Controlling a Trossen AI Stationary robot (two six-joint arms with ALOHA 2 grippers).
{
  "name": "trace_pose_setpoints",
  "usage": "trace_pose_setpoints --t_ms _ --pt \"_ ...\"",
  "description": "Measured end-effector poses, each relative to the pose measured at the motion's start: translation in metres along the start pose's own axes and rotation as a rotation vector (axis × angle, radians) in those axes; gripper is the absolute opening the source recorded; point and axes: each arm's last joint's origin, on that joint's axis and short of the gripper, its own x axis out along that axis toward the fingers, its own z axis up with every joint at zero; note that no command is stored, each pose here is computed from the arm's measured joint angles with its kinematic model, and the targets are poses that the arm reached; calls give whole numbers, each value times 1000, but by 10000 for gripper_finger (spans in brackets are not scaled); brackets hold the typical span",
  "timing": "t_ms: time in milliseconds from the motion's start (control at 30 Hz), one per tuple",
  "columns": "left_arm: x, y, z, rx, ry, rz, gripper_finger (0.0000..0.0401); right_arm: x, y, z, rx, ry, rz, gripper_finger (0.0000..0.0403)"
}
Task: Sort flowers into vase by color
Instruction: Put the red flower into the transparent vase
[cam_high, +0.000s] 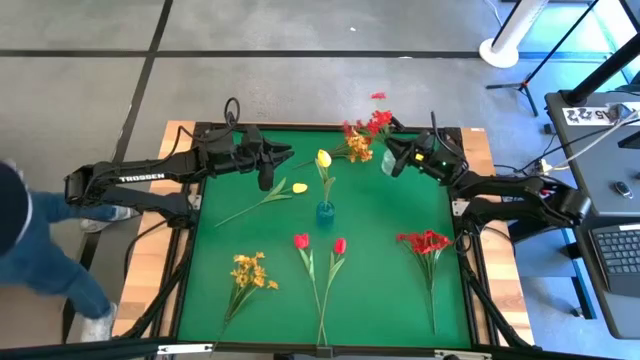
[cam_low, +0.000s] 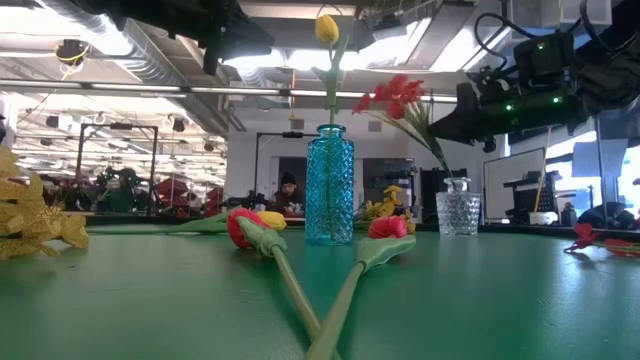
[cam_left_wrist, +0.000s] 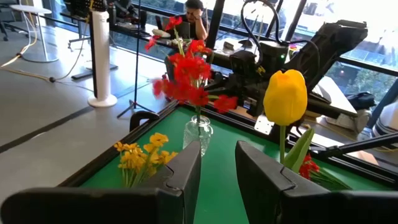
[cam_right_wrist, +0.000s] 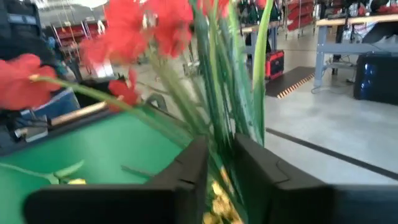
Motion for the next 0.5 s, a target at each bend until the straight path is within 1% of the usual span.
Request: trace_pose_setpoints --t_ms 233,367,433,500 --pt "0 0 0 2 0 0 96 -14 1 6 -17 49 -7 181" --pt "0 0 0 2 0 1 96 -25 3 11 -14 66 -9 228" --pt "0 0 0 2 0 1 96 -32 4 13 6 89 3 246" --pt "0 0 0 2 0 1 96 -38 5 13 57 120 35 258"
